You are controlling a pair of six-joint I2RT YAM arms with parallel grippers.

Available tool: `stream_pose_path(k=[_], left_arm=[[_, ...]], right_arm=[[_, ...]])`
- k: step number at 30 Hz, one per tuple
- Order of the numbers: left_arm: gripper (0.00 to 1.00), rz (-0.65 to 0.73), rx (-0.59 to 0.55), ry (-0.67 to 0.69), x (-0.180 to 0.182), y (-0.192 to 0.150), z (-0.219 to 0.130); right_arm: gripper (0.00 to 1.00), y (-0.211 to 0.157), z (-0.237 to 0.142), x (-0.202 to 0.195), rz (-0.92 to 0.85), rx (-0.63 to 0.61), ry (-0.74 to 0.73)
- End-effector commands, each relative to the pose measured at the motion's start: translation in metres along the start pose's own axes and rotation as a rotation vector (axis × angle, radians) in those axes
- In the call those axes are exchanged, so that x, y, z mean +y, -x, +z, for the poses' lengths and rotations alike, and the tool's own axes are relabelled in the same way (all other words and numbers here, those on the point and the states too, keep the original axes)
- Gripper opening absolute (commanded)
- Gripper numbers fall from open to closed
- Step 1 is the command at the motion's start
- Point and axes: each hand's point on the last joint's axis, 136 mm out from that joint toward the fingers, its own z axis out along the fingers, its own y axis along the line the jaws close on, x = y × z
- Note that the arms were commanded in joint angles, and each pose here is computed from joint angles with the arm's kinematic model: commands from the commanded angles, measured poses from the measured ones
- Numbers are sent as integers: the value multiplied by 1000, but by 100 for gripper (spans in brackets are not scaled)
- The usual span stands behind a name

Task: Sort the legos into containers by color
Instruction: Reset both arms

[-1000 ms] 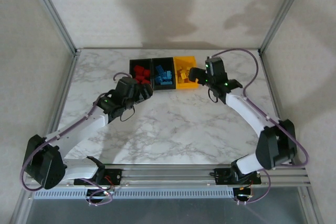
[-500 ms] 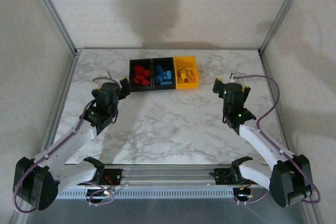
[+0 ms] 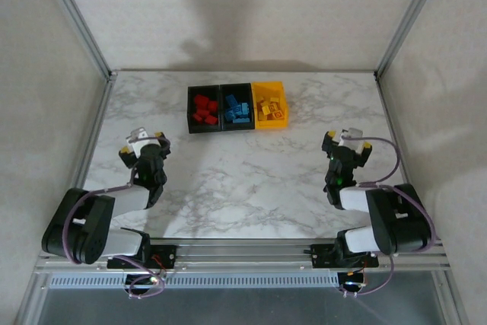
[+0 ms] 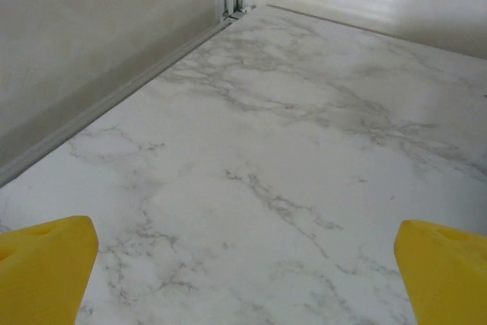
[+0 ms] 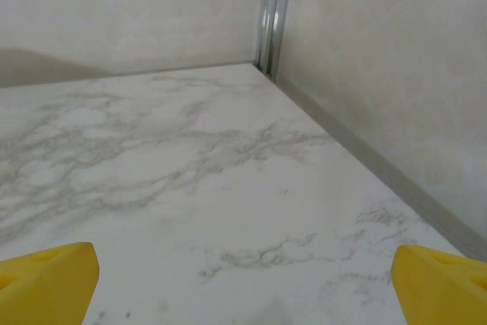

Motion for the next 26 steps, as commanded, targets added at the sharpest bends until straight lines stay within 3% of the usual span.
stream_pose_path(k=[1, 3, 5, 6, 7, 8, 11, 26], left_arm=[[100, -97, -185, -118, -12, 42, -7], [100, -115, -213, -173, -10, 40, -9], [99, -120, -203, -193, -11, 29, -3], [99, -89, -212, -214, -19, 28, -1], [99, -48, -179, -194, -26, 22, 3], [99, -63, -153, -212, -25, 20, 6], [99, -81, -156, -181, -20, 21, 10], [99, -79, -157, -178, -19, 20, 9]], right_arm=[[99, 27, -4, 3, 54, -175, 57], [99, 21, -2, 9, 62, -133, 111], [99, 15, -11, 19, 79, -158, 303], [99, 19, -10, 17, 82, -193, 299], [99, 12, -3, 22, 68, -137, 309], [99, 6, 6, 25, 65, -78, 305], [99, 4, 16, 10, 97, -62, 204], [99, 5, 16, 12, 98, -62, 211]])
